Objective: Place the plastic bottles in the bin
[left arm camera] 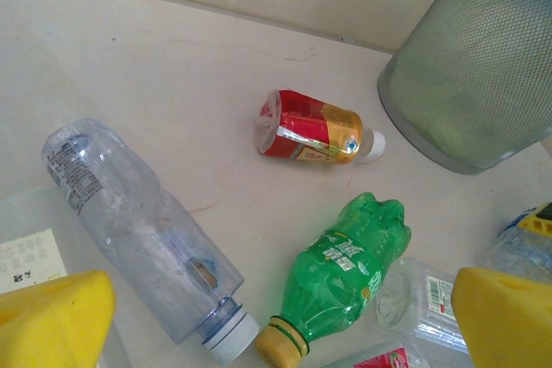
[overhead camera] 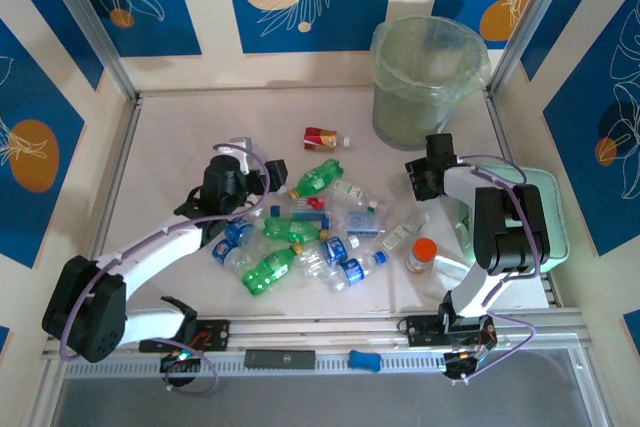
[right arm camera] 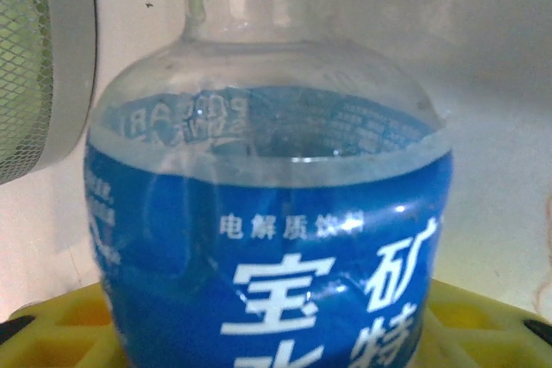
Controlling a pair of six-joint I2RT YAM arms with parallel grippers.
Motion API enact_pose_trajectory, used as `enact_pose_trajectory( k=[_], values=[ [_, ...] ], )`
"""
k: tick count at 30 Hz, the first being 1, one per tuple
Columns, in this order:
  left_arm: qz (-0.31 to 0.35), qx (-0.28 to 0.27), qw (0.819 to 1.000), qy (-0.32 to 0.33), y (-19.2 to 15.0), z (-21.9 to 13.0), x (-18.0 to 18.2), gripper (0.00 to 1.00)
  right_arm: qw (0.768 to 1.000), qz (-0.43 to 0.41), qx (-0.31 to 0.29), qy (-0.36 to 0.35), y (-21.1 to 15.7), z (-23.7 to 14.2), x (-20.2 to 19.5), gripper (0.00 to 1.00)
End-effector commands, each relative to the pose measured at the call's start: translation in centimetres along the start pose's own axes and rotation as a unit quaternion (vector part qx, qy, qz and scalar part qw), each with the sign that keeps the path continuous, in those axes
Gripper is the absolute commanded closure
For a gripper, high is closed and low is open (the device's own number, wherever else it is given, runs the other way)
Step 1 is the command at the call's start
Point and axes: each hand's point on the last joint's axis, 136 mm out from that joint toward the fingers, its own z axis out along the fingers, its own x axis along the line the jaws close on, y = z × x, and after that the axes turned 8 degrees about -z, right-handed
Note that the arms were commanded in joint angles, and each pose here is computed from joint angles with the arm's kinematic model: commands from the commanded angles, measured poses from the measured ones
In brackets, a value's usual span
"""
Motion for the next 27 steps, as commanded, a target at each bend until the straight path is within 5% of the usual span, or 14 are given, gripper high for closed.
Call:
enact_pose_trajectory(
  k=[1, 17, 27],
  values=[
    [0.011, -0.007, 1.000, 0.006, 0.0, -0.5, 0.1, 0.00, 0.999, -0.021, -0.025, 0.015, 0.8, -1.8, 1.2, 0.46],
    [0.031, -0.049, 0.996, 0.060, 2.2, -0.7, 2.6, 0.00, 0.962, -0.194, -0.175, 0.075, 2.7, -18.0, 2.7, 0.50],
    [-0.020, -0.043, 0.997, 0.062, 2.3, -0.7, 4.9, 0.00, 0.894, -0.322, -0.256, 0.177, 5.0, -27.1, 13.3, 0.50]
  ],
)
